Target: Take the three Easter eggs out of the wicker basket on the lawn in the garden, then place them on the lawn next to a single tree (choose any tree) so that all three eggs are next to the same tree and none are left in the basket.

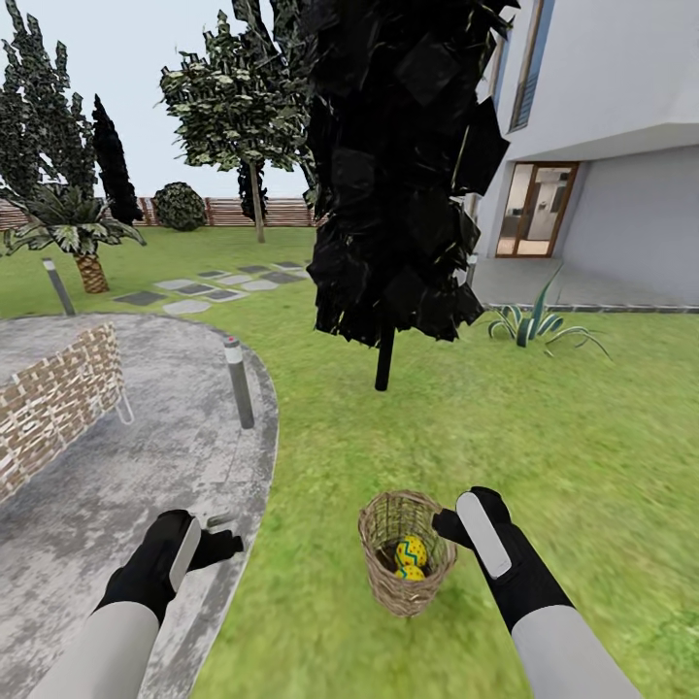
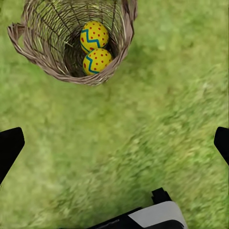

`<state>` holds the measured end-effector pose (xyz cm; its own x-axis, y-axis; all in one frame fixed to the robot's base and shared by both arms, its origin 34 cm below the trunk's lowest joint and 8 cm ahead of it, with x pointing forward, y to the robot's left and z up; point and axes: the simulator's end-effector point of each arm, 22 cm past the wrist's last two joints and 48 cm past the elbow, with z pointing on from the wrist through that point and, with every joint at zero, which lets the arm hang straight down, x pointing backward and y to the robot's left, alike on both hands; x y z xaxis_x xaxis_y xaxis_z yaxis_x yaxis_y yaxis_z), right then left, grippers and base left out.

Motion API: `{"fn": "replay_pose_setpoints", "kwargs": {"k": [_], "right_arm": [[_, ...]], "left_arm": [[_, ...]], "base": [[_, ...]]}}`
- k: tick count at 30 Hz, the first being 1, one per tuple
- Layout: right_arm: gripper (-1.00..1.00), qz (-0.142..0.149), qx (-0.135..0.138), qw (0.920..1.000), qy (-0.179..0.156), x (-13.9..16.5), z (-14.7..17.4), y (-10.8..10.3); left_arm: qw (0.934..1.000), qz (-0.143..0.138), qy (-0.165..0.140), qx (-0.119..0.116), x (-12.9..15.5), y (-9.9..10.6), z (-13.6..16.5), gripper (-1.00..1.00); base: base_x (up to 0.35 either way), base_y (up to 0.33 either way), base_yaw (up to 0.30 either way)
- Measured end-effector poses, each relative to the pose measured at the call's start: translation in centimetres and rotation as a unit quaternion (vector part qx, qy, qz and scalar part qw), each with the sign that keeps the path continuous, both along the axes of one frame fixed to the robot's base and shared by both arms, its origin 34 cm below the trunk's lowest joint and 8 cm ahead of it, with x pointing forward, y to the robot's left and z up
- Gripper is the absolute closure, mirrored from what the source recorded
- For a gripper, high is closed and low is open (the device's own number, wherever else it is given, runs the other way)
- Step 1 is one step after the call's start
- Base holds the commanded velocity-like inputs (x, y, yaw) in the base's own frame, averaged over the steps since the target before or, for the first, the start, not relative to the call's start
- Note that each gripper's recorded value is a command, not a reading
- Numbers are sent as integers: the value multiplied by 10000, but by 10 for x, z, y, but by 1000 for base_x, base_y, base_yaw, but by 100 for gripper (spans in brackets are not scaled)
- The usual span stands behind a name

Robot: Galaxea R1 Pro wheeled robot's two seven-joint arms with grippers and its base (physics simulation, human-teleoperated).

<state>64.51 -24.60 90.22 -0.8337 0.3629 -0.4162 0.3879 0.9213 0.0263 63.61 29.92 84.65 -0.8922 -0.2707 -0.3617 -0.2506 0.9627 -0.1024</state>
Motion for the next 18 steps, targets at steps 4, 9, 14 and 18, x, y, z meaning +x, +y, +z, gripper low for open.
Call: {"fn": "replay_pose_setpoints", "kwargs": {"k": [4, 9, 14, 18], "right_arm": [[-100, 1, -5, 10000, 0, 0, 0, 0], [-100, -3, -5, 10000, -6, 0, 0, 0], [-100, -7, -5, 10000, -13, 0, 0, 0], [-100, -9, -5, 10000, -16, 1, 0, 0]], "left_arm": [[10000, -1, -16, 3, 1, 0, 0, -100], [10000, -8, -29, -14, 1, -1, 1, -100], [10000, -7, -32, -19, 1, -1, 1, -100], [10000, 2, -28, -17, 1, 0, 1, -100]], "base": [[228, 0, 0], [191, 0, 0], [295, 23, 0], [194, 182, 0]]}}
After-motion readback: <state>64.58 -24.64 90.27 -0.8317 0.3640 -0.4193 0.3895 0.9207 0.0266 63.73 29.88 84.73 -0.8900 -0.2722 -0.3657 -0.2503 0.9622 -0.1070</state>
